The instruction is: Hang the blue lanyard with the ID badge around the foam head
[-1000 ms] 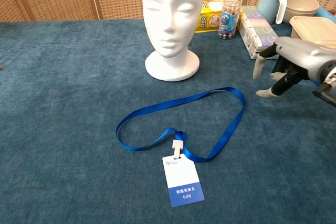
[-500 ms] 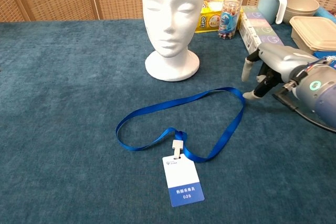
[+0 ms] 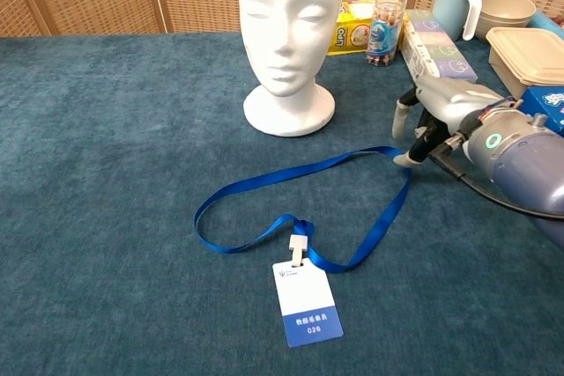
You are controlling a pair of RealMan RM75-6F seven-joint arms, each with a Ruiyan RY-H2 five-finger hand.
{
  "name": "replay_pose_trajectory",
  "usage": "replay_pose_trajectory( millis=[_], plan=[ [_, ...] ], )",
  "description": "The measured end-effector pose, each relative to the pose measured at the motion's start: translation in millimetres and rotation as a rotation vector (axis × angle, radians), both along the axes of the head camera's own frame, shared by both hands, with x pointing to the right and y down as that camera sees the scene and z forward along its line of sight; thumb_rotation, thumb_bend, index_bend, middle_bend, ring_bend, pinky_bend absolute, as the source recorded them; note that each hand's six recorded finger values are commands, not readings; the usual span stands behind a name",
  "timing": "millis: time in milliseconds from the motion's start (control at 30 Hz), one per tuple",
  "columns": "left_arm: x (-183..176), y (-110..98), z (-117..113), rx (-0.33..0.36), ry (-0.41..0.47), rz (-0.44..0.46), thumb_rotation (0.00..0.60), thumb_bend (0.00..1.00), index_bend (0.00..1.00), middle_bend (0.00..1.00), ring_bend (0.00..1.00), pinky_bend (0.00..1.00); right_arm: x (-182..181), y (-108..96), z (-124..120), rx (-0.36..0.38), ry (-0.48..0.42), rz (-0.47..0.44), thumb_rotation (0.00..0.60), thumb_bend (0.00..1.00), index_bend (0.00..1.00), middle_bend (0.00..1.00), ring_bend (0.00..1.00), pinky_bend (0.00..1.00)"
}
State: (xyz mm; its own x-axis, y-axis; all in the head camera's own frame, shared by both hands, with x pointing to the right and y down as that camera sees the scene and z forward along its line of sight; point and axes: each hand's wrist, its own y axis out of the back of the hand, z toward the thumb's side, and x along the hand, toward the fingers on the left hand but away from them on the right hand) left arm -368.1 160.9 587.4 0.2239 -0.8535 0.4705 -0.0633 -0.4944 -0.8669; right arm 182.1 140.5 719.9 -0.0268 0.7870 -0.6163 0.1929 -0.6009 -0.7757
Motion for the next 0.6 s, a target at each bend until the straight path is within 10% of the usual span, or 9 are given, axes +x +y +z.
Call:
replay_pose_trajectory(
  millis=[600],
  plan=[
    [-2, 0, 4, -0.011, 0.000, -0.009, 0.455, 0.14, 0.53, 0.50, 0.43, 0.29, -4, -4, 13, -0.003, 0.029, -0.012, 0.600, 0.30, 0.48, 1.00, 1.00, 1.00]
  ],
)
